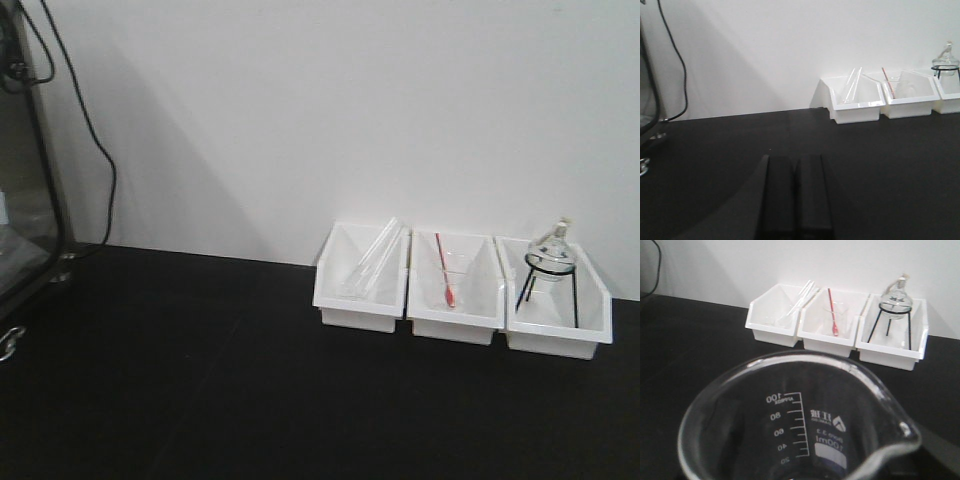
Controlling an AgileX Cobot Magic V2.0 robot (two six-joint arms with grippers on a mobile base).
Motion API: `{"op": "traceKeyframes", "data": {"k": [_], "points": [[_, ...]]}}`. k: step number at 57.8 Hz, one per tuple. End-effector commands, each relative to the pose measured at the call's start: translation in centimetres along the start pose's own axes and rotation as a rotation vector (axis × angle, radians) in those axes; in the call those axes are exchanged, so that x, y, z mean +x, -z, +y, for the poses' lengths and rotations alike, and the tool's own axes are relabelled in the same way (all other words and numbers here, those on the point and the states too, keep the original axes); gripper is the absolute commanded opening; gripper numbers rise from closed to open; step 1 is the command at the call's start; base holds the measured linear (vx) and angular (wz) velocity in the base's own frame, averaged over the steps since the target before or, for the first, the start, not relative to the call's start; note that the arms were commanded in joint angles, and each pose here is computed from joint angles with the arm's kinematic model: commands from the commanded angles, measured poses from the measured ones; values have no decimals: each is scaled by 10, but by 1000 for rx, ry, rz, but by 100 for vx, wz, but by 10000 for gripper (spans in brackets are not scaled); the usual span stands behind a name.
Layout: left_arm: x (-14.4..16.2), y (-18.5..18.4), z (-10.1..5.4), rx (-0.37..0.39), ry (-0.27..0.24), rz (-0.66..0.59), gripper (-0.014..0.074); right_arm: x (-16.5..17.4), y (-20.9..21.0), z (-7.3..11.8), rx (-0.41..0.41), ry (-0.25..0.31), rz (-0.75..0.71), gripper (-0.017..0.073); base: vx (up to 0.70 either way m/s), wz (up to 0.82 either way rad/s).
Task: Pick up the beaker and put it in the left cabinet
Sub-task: 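Drive the base across the lab to the grey cabinet, holding the beaker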
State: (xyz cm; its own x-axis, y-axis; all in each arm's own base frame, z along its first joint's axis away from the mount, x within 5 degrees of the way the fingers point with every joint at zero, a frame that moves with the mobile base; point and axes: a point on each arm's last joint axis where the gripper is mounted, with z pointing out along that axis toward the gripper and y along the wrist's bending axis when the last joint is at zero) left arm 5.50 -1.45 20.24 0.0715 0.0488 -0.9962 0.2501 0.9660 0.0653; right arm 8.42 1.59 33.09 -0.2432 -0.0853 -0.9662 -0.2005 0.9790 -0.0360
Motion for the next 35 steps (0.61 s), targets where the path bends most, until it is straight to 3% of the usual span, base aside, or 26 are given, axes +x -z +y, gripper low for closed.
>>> {"op": "traceKeyframes", "data": {"k": [1,35], "points": [[-3,1,0,-5,11,-87,1,-15,3,0,-7,21,-96,-6,-11,42],[-3,1,0,-5,11,-87,1,-14,3,0,-6,21,-92,-6,-12,50]]}}
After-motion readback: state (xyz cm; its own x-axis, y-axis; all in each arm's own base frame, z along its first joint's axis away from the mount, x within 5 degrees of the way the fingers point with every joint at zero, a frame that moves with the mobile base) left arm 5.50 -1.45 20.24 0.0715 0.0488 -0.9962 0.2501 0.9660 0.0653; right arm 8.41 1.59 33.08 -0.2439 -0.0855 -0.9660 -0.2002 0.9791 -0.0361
